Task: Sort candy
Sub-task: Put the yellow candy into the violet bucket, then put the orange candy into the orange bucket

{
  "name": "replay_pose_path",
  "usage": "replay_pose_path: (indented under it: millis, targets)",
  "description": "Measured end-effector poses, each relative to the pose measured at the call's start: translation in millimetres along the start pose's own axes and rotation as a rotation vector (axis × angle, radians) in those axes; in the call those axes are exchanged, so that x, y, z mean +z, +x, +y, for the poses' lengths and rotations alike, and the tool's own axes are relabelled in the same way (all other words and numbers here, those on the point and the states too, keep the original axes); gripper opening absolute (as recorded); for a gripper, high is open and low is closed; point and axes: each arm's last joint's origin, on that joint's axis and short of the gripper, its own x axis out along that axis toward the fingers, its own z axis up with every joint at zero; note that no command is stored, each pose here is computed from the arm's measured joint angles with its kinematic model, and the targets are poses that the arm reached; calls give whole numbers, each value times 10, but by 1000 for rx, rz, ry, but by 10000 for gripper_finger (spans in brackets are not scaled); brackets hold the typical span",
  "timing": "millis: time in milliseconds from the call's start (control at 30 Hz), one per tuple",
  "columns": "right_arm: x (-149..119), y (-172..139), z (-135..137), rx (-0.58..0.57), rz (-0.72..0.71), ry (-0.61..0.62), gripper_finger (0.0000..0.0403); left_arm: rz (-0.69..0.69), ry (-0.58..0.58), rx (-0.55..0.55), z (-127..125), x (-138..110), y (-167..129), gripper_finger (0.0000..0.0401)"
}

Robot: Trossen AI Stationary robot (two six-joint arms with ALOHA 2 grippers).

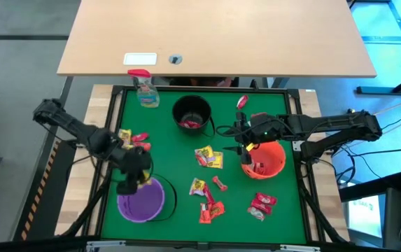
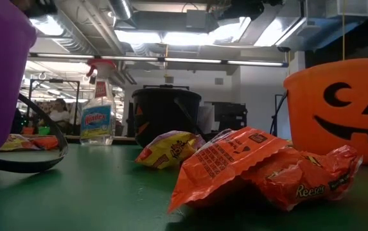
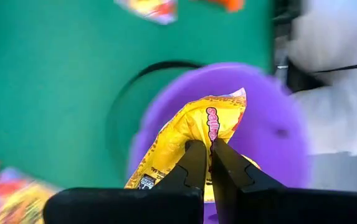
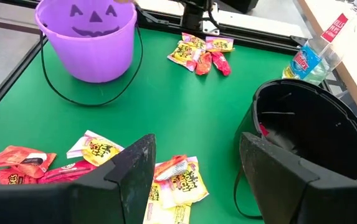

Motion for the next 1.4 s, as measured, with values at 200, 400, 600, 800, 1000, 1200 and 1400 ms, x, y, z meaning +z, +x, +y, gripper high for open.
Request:
replay_pose_path:
  millis: [200,400,600,800,1000,1200,1400]
  targets:
    - [12,0,-8,-22,-11,20,232,-3,36,-2,-228,-58,165,0]
    - [-11,123,31,77,4,41,232,67,79,-14,-382,-83,419,35]
    - [-110,393,64,115,85,56,232,89,55,-2,-386,-86,469,111]
    - [-225,638,94,135,162,60,232,101,41,14,-314,-75,419,159]
    - [-340,887,130,176,215,65,232,-15,68,-3,-227,-59,147,159]
    - [-394,1119,153,190,192,67,232,-282,170,188,-62,-118,-241,156]
    - [-478,1378,171,181,216,78,232,-482,218,484,82,-140,-432,156]
